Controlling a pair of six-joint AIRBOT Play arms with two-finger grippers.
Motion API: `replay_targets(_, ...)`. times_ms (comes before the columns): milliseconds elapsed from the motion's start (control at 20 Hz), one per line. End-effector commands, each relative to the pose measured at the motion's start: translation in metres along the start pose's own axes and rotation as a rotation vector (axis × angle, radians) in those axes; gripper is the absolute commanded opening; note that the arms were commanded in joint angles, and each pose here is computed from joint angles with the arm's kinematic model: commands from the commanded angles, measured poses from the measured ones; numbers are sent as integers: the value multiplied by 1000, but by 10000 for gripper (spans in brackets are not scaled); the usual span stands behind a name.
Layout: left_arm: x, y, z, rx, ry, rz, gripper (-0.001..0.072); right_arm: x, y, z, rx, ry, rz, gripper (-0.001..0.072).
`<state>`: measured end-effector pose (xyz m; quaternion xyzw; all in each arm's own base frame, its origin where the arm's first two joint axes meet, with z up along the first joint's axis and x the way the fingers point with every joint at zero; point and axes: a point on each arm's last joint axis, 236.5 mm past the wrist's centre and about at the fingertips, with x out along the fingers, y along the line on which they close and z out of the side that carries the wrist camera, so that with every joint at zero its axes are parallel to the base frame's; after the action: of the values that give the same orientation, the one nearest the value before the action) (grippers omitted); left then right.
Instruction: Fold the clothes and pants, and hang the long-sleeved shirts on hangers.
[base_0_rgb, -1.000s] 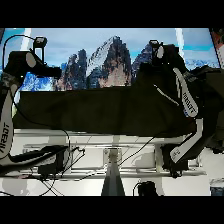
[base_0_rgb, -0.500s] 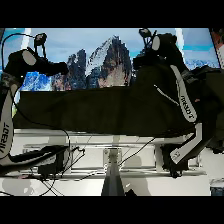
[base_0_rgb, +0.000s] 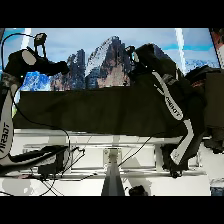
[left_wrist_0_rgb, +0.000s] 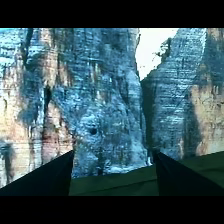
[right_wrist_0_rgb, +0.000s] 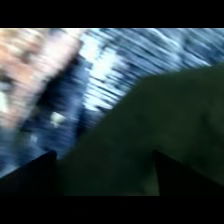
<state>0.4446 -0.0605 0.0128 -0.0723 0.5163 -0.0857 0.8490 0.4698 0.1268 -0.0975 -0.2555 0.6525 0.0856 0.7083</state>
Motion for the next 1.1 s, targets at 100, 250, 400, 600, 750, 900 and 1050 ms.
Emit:
replay_targets(100, 0, 0, 0, 0, -1, -1, 557, 10, -53, -26, 36, 106, -132, 188)
replay_targets(250, 1, 0, 5, 0, -22, 2, 557, 1, -46, -4, 70, 17, -72, 36)
replay_targets(400, 7, 2, 3, -4, -9, 2, 557, -33, -4, 32, 149, -136, 147, 35)
replay_targets(600, 8, -5, 3, -29, -7, -29, 557, -122, 41, 65, 95, -377, 305, 35)
replay_targets(750, 8, -30, 5, -97, -13, -126, 557, -184, 42, 59, 57, -489, 275, 35)
replay_targets(900, 15, -78, -2, -159, 30, -270, 557, -188, 29, 31, 96, -472, 255, 35)
replay_targets(1050, 41, -138, -23, -162, 109, -389, 557, -151, 28, -6, 169, -367, 266, 35)
